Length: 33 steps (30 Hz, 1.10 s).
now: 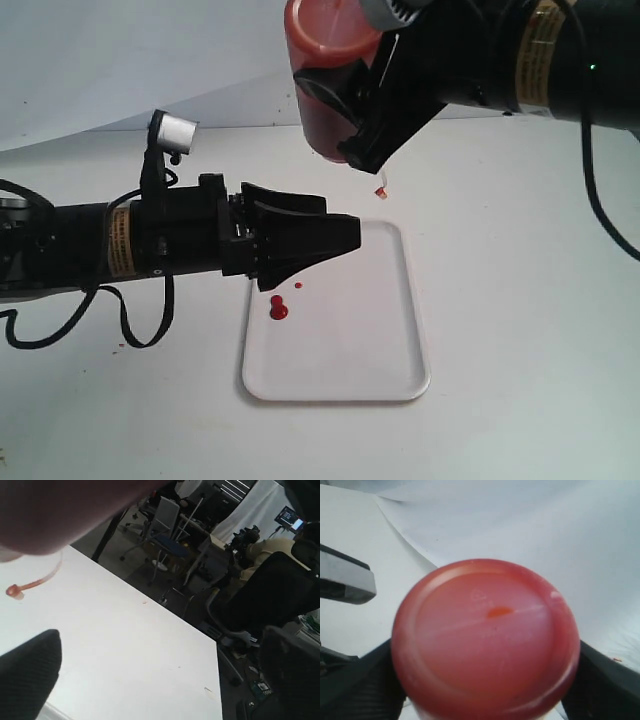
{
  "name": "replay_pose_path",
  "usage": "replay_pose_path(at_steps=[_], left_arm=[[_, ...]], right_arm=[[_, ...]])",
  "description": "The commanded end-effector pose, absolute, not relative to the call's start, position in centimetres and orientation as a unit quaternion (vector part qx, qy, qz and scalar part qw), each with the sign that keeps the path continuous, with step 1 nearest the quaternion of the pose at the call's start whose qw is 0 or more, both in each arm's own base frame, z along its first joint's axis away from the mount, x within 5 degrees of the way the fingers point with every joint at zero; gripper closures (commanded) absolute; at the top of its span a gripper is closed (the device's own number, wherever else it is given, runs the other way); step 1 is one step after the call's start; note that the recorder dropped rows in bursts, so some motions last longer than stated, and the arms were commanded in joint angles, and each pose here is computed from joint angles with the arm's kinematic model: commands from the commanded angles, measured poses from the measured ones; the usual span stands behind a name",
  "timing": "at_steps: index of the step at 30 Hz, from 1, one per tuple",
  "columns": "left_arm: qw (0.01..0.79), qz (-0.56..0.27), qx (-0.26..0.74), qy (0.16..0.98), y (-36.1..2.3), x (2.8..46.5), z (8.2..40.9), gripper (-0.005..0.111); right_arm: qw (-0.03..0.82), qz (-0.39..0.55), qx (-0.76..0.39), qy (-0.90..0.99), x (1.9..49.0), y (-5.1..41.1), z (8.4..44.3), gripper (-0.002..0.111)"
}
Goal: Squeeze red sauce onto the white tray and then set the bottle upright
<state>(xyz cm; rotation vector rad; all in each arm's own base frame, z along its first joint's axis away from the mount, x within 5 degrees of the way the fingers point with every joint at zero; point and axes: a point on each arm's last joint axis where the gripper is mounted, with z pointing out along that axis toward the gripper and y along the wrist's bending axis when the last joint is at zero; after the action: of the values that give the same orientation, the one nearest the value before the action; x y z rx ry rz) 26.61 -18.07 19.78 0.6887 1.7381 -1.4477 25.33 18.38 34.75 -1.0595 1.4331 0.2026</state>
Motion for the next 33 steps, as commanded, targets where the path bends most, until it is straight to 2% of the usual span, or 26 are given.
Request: replay_pose_path(at_steps=[1,11,15,18,21,23,29,33], left_arm=[[0.373,-0.572,0.283,0.673,-18.2,26.2,19.8,0.002],[0.365,-0.584,0.235,0.685,-17.6,25.3,18.9,0.002],[0.415,-0.545,0.298,0.665,-17.5,25.1,18.6,0.002],[0.493,-0.45,0.333,0.666,-17.1,26.3,18.2,0.002],[0.557,-0.394,0.33,0.653,-16.7,27.3,18.5,0.002],[0.614,-0.36,0.342,0.613,-16.6,27.9,19.5,0.002],[0.637,-0.374,0.387,0.552,-17.8,29.1,22.1,0.002],[0.635,-0.388,0.386,0.545,-18.0,29.4,22.8,0.002]], right_arm=[[0.65,0.098,-0.451,0.604,24.2,17.8,36.9,0.108],[0.658,0.129,-0.439,0.598,23.3,17.6,37.7,0.108],[0.657,0.135,-0.433,0.602,23.3,17.6,37.7,0.108],[0.656,0.138,-0.431,0.604,23.3,17.6,37.7,0.108],[0.655,0.139,-0.43,0.606,23.4,17.7,37.6,0.108],[0.653,0.14,-0.429,0.608,23.5,17.7,37.6,0.108],[0.653,0.144,-0.426,0.61,23.5,17.7,37.6,0.108],[0.651,0.155,-0.422,0.611,23.4,17.8,37.6,0.108]])
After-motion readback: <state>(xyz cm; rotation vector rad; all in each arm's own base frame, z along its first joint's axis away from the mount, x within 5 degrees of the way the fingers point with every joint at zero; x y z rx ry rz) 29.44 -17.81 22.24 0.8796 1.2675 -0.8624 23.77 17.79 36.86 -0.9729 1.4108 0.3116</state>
